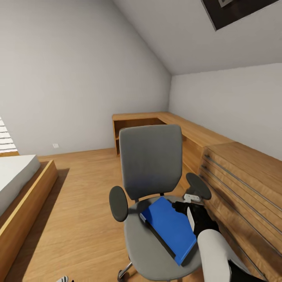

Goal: In the bedroom, organize the workspace by keeping the computer under the desk, ensuring the monitor is on the desk, placing the keyboard on the desk next to the monitor, placing the mouse on the desk next to the keyboard, moving the folder from the swivel chair onto the desk next to the mouse, stacking the notebook on top of the folder with the pen on top of the notebook, and positioning the swivel chair next to the desk.

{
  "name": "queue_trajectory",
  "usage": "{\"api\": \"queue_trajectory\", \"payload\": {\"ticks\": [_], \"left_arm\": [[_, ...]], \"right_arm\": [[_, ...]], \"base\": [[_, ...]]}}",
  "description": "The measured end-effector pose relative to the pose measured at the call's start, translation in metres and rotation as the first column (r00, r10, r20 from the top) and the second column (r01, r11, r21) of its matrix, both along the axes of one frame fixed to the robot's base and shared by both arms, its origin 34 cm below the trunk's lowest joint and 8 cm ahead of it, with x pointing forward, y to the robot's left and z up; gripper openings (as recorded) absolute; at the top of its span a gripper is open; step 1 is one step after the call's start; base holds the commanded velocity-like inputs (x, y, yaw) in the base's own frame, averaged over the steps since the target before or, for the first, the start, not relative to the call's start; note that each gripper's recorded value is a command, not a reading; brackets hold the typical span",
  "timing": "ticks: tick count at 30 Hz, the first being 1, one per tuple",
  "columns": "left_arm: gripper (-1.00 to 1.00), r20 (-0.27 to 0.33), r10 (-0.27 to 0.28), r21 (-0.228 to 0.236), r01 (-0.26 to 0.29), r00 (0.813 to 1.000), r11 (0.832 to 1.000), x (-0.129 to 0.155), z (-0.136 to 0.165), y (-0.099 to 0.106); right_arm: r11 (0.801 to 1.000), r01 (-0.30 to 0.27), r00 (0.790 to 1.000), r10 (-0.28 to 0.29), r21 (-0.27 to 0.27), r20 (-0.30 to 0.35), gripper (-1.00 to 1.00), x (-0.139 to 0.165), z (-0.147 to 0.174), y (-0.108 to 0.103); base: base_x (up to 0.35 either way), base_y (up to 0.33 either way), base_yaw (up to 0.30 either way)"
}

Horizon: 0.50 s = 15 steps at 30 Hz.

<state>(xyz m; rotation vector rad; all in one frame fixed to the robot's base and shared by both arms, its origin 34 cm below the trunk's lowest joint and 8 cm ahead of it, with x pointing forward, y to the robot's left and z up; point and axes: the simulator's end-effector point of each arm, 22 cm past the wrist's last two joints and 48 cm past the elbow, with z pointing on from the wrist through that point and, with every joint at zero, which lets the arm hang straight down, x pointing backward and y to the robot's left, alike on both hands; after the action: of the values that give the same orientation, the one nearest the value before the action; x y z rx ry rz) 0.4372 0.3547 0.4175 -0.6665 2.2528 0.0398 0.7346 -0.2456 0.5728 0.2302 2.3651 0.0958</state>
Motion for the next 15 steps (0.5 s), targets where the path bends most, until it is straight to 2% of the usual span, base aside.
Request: {"api": "queue_trajectory", "payload": {"ticks": [11,15], "left_arm": [[1.00,0.000,0.000,-0.001,0.000,1.000,1.000,-0.004,-0.023,0.000],[1.00,-0.001,0.000,-0.001,0.000,1.000,1.000,-0.004,-0.023,0.000]], "right_arm": [[1.000,-0.018,0.999,0.019,0.016,-0.027,1.00,-0.011,-0.034,0.011],[1.000,-0.021,0.999,0.021,0.019,-0.027,1.00,-0.011,-0.034,0.013]], "base": [[0.000,0.000,0.000],[0.000,0.000,0.000]]}}
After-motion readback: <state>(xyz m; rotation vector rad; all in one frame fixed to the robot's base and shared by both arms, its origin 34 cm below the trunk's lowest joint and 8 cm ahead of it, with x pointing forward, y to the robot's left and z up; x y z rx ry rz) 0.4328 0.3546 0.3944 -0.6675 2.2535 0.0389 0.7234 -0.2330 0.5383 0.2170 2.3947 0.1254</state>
